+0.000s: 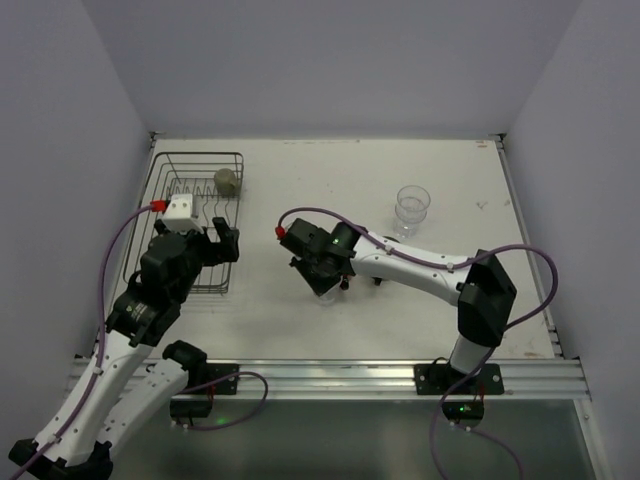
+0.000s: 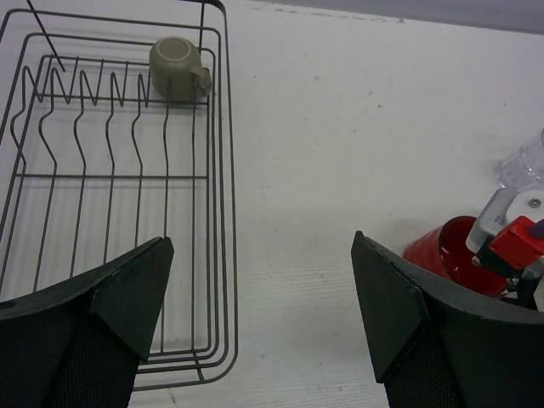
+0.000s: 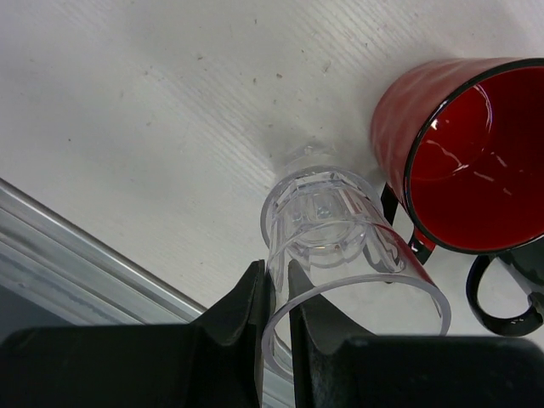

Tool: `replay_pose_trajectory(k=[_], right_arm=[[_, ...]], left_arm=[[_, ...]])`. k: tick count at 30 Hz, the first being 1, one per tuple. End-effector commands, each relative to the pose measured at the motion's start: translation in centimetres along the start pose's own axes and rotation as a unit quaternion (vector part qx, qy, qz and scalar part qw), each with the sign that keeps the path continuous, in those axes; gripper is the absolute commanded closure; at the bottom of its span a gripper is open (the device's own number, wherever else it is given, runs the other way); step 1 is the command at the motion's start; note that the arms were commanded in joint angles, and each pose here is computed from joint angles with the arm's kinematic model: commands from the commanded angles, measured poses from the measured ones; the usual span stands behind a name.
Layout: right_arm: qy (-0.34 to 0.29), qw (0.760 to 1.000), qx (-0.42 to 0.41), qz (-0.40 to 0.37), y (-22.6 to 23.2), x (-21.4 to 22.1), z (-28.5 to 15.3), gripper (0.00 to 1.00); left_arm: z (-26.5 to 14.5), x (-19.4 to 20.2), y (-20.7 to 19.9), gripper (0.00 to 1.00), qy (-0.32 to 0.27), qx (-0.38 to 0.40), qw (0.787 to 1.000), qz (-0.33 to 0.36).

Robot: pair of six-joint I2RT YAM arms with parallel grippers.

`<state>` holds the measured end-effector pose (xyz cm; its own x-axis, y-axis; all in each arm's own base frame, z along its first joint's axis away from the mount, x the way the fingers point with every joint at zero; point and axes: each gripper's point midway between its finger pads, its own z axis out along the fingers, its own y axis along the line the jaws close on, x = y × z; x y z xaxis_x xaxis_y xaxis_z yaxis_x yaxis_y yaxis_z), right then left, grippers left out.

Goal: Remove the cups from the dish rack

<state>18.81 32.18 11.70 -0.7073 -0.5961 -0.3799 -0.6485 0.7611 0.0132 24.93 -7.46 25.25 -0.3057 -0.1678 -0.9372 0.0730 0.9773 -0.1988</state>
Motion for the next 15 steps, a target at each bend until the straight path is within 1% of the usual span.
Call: replay_pose_trajectory(k=[1,5,7,12,14,15], right_arm=[[0.012,1.0,0.009,-0.014,-0.1,0.0,-0.7,1.0],[0.024,0.999,0.01,-0.018,0.1,0.4,0.1,1.0],[0.024,1.0,0.009,-0.018,0.2,0.4,0.4,0.98],[0.012,1.0,-0.004,-0.018,0.8,-0.5,0.6,0.67],[0.005,1.0,0.0,-0.019,0.7,-0.9,0.3,0.59],[-0.003,1.0,0.002,-0.018,0.6,-1.2,0.0,0.52]], left_arm=[[0.0,-0.4,0.4,0.07,-0.01,-0.009,1.0,0.011],[0.1,-0.4,0.7,0.05,-0.01,-0.013,1.0,0.009],[0.0,-0.5,0.7,0.05,-0.011,-0.015,1.0,0.008],[0.1,-0.5,1.0,0.04,-0.011,-0.02,1.0,0.005],[0.2,-0.5,1.1,0.04,-0.011,-0.023,1.0,0.004],[0.2,-0.6,1.2,0.04,-0.013,-0.025,1.0,0.002]])
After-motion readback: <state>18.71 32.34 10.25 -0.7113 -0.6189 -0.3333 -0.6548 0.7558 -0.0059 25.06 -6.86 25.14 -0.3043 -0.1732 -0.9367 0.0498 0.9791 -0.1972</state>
